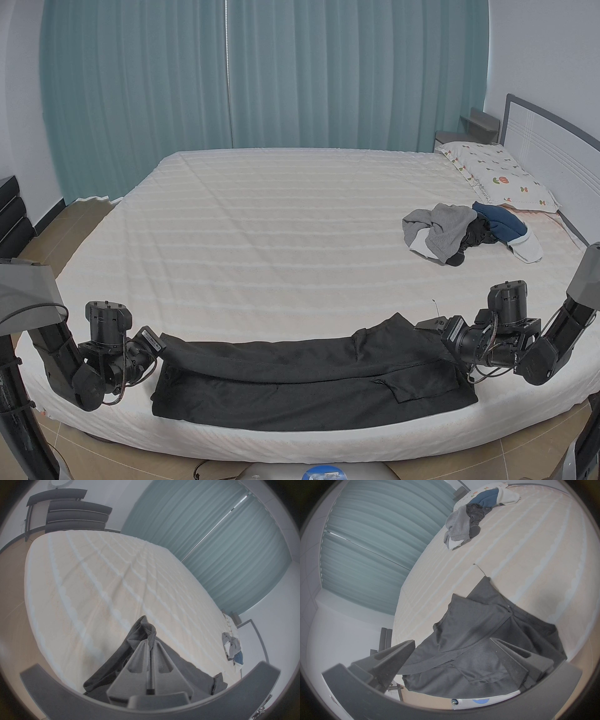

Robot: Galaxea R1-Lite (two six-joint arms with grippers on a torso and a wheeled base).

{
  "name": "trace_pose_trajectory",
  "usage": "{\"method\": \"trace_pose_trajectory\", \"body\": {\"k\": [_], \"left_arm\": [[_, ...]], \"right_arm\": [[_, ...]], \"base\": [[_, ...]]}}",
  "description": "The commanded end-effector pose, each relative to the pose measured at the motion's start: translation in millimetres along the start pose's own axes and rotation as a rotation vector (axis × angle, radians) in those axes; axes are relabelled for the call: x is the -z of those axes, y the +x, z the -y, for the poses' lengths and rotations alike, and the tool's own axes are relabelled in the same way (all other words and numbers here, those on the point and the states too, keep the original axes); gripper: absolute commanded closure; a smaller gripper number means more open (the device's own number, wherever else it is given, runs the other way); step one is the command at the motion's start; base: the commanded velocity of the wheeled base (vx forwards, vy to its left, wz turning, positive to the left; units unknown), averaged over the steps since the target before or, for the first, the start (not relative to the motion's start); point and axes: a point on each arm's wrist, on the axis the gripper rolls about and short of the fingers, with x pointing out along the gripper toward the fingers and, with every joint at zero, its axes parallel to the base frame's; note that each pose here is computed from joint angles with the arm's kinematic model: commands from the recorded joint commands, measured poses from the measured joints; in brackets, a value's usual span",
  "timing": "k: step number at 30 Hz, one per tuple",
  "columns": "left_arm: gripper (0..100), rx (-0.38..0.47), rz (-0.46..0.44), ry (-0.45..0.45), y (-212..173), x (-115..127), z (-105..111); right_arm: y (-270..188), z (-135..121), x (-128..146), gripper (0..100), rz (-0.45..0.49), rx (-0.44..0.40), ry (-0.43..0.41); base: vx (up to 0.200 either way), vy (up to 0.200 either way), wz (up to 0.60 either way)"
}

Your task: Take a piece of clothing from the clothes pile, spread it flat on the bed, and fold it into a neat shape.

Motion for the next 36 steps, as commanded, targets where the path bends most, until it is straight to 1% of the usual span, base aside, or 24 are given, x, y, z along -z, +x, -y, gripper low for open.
{"method": "trace_pose_trajectory", "body": {"k": [1, 8, 23, 28, 33, 36], "left_arm": [[100, 0.034, 0.022, -0.016, -3, -2, 5], [100, 0.064, 0.043, -0.038, -3, -4, 8], [100, 0.072, 0.051, -0.056, -3, -5, 9], [100, 0.072, 0.051, -0.056, -3, -5, 9], [100, 0.072, 0.051, -0.056, -3, -5, 9], [100, 0.071, 0.050, -0.056, -3, -5, 9]], "right_arm": [[18, 6, 1, 0, -0.017, 0.025, 0.030], [31, 16, 4, 0, -0.015, 0.080, 0.037], [33, 20, 7, 0, -0.027, 0.098, 0.036], [43, 28, 9, 0, -0.039, 0.121, 0.045], [51, 30, 5, 0, -0.029, 0.125, 0.051], [54, 30, 1, 0, 0.000, 0.129, 0.054]], "base": [[0.000, 0.000, 0.00], [0.000, 0.000, 0.00], [0.000, 0.000, 0.00], [0.000, 0.000, 0.00], [0.000, 0.000, 0.00], [0.000, 0.000, 0.00]]}}
